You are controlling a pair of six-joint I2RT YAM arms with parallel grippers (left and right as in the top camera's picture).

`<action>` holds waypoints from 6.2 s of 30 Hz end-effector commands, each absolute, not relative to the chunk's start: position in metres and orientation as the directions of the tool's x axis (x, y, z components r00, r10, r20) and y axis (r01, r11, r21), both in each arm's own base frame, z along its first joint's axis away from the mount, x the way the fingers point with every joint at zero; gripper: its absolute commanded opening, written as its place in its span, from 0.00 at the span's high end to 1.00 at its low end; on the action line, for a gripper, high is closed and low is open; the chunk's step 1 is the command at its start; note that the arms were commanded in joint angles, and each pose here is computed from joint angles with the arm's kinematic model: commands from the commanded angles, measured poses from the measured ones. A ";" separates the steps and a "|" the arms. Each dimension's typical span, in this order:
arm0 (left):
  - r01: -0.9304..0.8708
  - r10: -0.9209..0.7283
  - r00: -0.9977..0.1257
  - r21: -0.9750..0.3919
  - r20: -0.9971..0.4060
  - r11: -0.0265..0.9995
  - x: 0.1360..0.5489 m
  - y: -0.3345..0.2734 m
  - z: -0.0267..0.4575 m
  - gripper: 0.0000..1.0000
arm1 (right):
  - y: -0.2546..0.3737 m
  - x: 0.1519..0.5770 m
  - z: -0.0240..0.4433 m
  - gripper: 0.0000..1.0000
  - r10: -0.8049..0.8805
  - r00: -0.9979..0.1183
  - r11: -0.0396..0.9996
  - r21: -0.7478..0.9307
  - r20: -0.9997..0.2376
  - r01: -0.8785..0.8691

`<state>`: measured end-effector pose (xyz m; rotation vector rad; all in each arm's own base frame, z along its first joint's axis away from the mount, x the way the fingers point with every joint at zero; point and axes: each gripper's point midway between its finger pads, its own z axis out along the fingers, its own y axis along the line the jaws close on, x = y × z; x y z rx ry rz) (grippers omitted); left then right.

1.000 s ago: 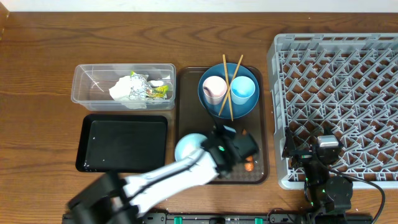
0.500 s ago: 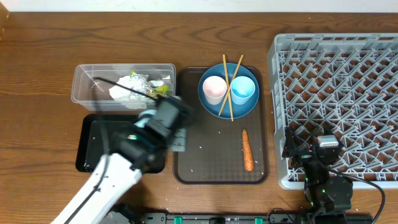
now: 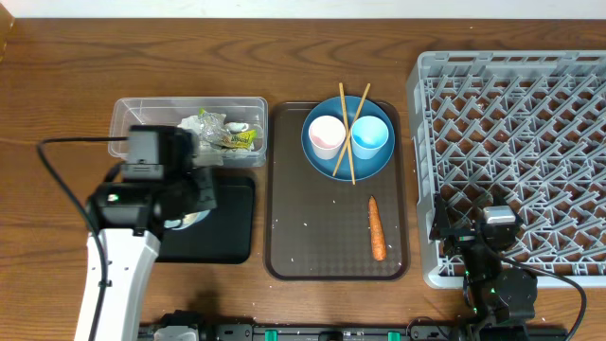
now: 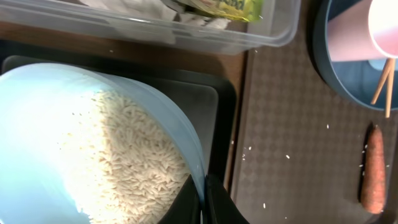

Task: Sort waste into correct bins and load items into the dishwasher rack
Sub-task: 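Tip the bowl with the left gripper to pour rice onto the black tray, then set the empty white bowl back on the brown tray and release, then grasp the orange carrot with the left gripper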

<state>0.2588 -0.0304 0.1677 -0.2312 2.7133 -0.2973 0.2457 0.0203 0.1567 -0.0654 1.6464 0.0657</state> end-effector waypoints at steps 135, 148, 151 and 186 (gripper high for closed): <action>0.276 0.163 -0.912 -0.270 -0.376 0.922 0.233 -0.281 0.110 0.50 | 0.017 0.246 0.155 0.01 -0.006 -0.080 0.998 -0.001 -0.997 -0.069; 0.315 0.139 -0.884 -0.348 -0.446 0.883 0.215 -0.340 0.112 0.50 | 0.017 0.246 0.155 0.01 -0.006 -0.080 0.998 -0.001 -0.997 -0.069; 0.308 0.145 -0.892 -0.340 -0.429 0.889 0.215 -0.351 0.091 0.49 | 0.017 0.246 0.155 0.01 -0.006 -0.080 0.998 -0.001 -0.997 -0.069; 0.346 0.166 -0.876 -0.350 -0.452 0.871 0.204 -0.356 0.105 0.81 | 0.017 0.246 0.155 0.01 -0.006 -0.080 0.998 -0.001 -0.997 -0.069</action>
